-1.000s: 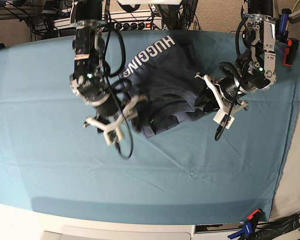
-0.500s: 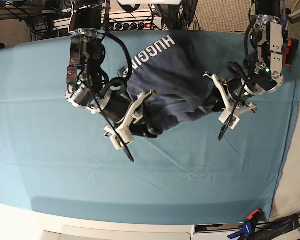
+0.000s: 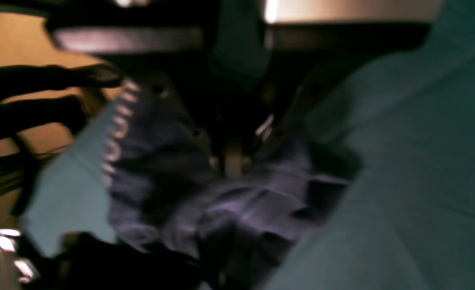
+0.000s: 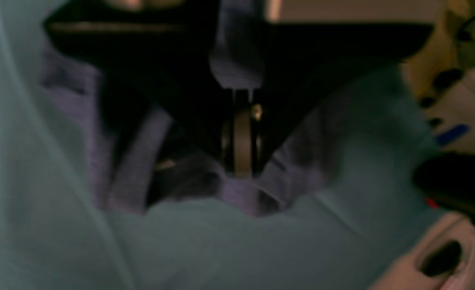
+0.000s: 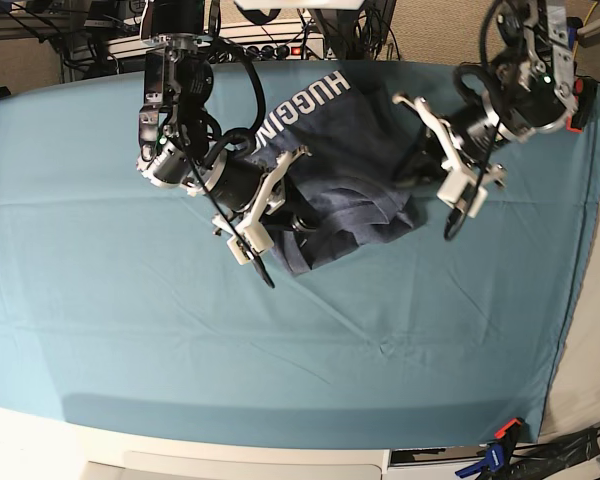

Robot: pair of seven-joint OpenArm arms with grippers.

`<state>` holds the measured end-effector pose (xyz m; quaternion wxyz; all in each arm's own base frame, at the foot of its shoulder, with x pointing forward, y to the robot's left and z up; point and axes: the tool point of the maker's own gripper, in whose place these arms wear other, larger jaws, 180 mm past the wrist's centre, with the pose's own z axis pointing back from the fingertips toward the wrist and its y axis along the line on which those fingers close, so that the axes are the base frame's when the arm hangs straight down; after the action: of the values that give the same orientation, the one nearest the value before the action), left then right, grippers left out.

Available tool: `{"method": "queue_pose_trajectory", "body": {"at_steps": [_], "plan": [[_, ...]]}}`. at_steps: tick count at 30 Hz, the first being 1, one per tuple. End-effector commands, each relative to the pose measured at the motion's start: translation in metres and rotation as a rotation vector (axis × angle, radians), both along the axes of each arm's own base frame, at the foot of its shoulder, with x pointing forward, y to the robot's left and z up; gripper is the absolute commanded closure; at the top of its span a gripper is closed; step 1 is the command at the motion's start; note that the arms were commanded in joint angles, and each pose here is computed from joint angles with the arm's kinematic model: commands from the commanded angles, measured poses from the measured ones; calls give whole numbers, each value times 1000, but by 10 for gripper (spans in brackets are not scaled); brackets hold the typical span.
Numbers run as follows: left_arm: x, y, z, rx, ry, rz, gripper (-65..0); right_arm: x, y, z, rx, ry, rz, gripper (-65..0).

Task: Fold the T-shirt properly
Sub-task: 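Press and square the bundle edges with both grippers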

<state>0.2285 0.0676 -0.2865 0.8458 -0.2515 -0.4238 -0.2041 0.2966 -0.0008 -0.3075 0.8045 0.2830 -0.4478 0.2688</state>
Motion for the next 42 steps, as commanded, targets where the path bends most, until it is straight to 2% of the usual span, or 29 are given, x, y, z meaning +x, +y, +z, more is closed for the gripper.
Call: {"method": "queue_pose_trajectory", "body": {"at_steps": [1, 6, 13, 17, 21, 27, 37, 42], "plan": [[2, -4, 10, -34, -31, 1, 0, 10, 2, 19, 37, -69, -15, 0], [-3, -6, 6, -45, -12, 4, 0, 21, -11, 15, -32, -106, -84, 0], [-3, -8, 6, -52, -14, 6, 0, 25, -13, 16, -43, -128, -94, 0], [-4, -10, 7, -55, -17, 1, 0, 35, -19, 3, -50, -87, -139, 0], [-4, -10, 7, -55, -17, 1, 0, 44, -21, -24, -73, -16, -142, 0], [-4, -10, 7, -55, -17, 1, 0, 63, -23, -36, -76, -12, -154, 0], [-3, -10, 7, -53, -18, 1, 0, 88, -24, -17, -75, -63, -158, 0], [3, 3, 1, 44, -47, 20, 0, 104, -30, 7, -105, -117, -158, 0]]}}
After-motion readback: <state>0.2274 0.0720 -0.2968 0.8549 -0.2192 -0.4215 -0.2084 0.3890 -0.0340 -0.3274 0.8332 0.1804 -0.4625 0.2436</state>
